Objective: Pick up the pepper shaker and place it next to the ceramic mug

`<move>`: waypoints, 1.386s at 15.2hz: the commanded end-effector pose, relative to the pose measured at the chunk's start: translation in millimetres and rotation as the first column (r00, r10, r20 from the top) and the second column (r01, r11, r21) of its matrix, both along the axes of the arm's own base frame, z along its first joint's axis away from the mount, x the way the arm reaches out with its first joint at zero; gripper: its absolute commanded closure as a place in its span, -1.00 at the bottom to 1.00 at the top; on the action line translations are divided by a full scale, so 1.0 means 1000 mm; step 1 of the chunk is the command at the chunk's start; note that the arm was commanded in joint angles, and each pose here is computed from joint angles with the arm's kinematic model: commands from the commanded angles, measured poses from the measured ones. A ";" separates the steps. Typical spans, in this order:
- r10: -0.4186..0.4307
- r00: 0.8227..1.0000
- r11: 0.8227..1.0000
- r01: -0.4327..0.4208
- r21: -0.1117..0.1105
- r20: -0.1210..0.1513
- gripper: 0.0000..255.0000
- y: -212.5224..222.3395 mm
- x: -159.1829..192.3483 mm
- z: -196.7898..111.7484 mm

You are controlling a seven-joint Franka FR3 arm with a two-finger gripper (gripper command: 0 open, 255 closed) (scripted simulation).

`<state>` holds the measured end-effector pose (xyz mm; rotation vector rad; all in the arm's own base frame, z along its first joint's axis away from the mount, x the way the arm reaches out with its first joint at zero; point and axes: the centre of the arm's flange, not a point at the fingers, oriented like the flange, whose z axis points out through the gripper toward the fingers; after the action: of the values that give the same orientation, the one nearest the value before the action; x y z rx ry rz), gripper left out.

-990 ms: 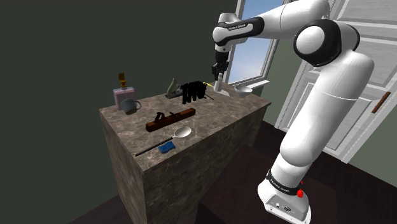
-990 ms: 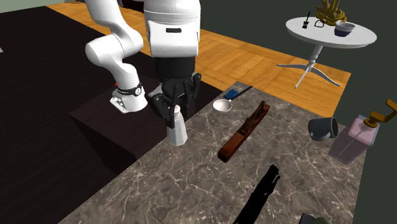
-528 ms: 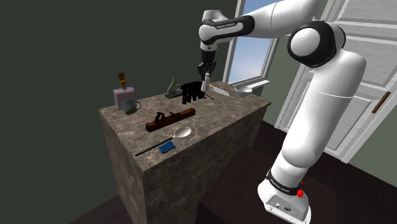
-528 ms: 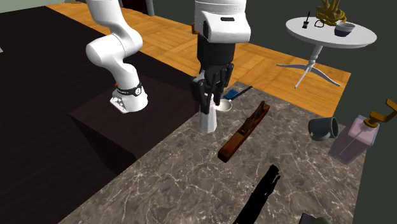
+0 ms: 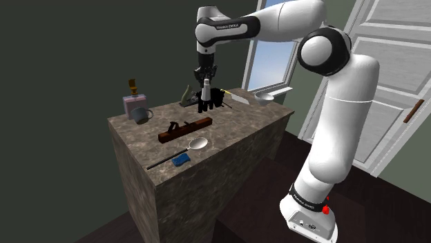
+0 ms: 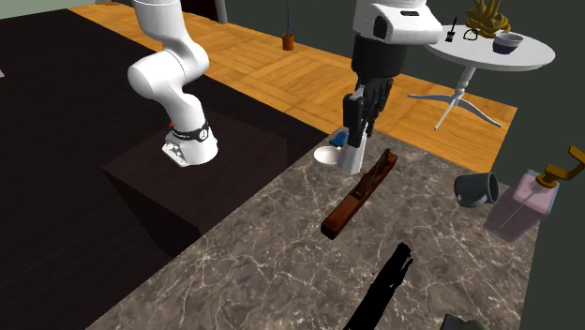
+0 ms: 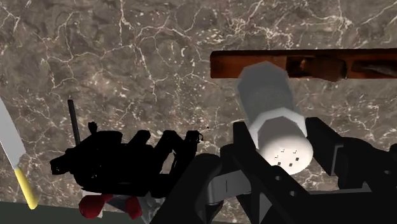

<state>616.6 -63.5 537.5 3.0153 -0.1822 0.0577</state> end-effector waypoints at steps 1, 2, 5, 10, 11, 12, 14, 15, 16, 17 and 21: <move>-0.001 1.000 1.000 0.001 0.000 0.000 1.00 0.023 0.012 -0.001; -0.001 1.000 1.000 0.001 0.000 0.000 1.00 0.035 0.019 -0.001; -0.001 1.000 1.000 0.001 0.000 0.000 1.00 0.069 0.039 -0.001; -0.001 1.000 1.000 0.001 0.000 0.000 1.00 0.126 0.072 -0.001; -0.001 1.000 1.000 0.001 0.000 0.000 1.00 0.137 0.078 -0.001; -0.001 1.000 1.000 0.001 0.000 0.000 1.00 0.149 0.085 -0.001; -0.001 1.000 1.000 0.001 0.000 0.000 1.00 0.158 0.091 -0.006; -0.001 1.000 1.000 0.001 0.000 0.000 1.00 0.158 0.090 -0.011; -0.001 1.000 1.000 0.001 0.000 0.000 1.00 0.158 0.091 -0.016; -0.001 1.000 1.000 0.001 0.000 0.000 1.00 0.158 0.091 -0.022; -0.001 1.000 1.000 0.001 0.000 0.000 1.00 0.158 0.091 -0.043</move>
<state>707.3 94.3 499.1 3.0149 -0.1841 0.0564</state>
